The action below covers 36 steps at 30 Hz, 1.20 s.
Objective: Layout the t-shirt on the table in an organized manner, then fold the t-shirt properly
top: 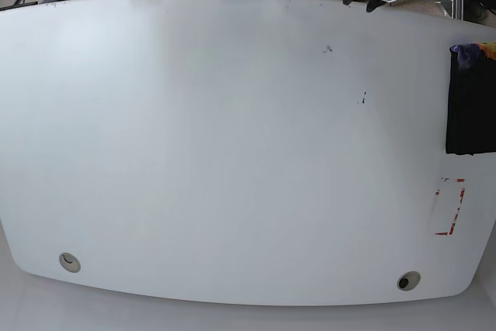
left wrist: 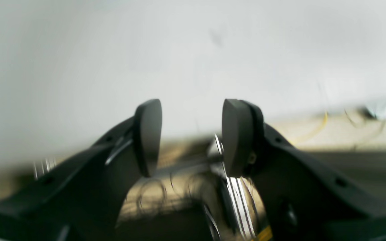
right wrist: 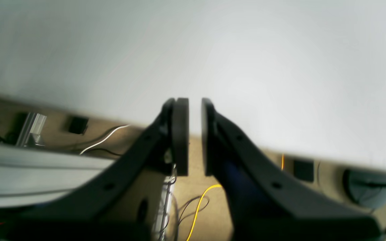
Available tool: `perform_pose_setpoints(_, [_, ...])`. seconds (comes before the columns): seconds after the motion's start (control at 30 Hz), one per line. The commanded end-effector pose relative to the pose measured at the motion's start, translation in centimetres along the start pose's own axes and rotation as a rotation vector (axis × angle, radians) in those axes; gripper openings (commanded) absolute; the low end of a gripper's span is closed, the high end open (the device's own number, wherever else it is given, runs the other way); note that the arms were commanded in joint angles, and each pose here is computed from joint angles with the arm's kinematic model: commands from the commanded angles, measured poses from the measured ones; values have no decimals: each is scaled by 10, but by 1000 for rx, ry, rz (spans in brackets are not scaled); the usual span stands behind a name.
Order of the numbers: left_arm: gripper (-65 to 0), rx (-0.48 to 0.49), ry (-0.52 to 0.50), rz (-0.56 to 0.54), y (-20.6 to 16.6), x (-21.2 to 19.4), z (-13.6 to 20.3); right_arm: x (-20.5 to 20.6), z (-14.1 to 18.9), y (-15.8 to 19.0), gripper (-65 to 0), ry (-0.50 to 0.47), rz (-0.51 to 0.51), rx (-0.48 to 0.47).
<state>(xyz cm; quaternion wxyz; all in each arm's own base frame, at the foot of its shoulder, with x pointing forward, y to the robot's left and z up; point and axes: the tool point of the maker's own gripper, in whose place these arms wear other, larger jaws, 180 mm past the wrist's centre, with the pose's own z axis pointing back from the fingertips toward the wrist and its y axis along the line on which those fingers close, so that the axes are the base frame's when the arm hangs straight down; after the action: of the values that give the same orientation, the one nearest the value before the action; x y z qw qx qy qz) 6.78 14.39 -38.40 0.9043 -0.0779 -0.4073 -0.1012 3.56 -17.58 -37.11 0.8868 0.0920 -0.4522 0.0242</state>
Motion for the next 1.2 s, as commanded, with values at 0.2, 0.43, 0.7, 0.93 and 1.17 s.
perform_pose_setpoints(0.2, [-376, -30, 230, 56, -22, -66, 67, -46, 61, 25, -591, 172, -114, 32])
perform_pose_setpoints(0.43, [-376, -32, 401, 77, -13, -132, 85, -110, 74, 33, -591, 313, -213, 23])
perform_pose_setpoints(0.7, [-376, -2, 521, 129, 8, -204, 50, -187, 61, 37, -591, 477, -245, 82])
perform_pose_setpoints(0.93, [-376, -7, 590, 178, 11, -242, 6, -230, 28, 26, -591, 545, -270, 60])
perform_pose_setpoints(1.17, [-376, -14, 637, 200, 15, -257, -32, -245, -1, 20, -591, 569, -297, 47])
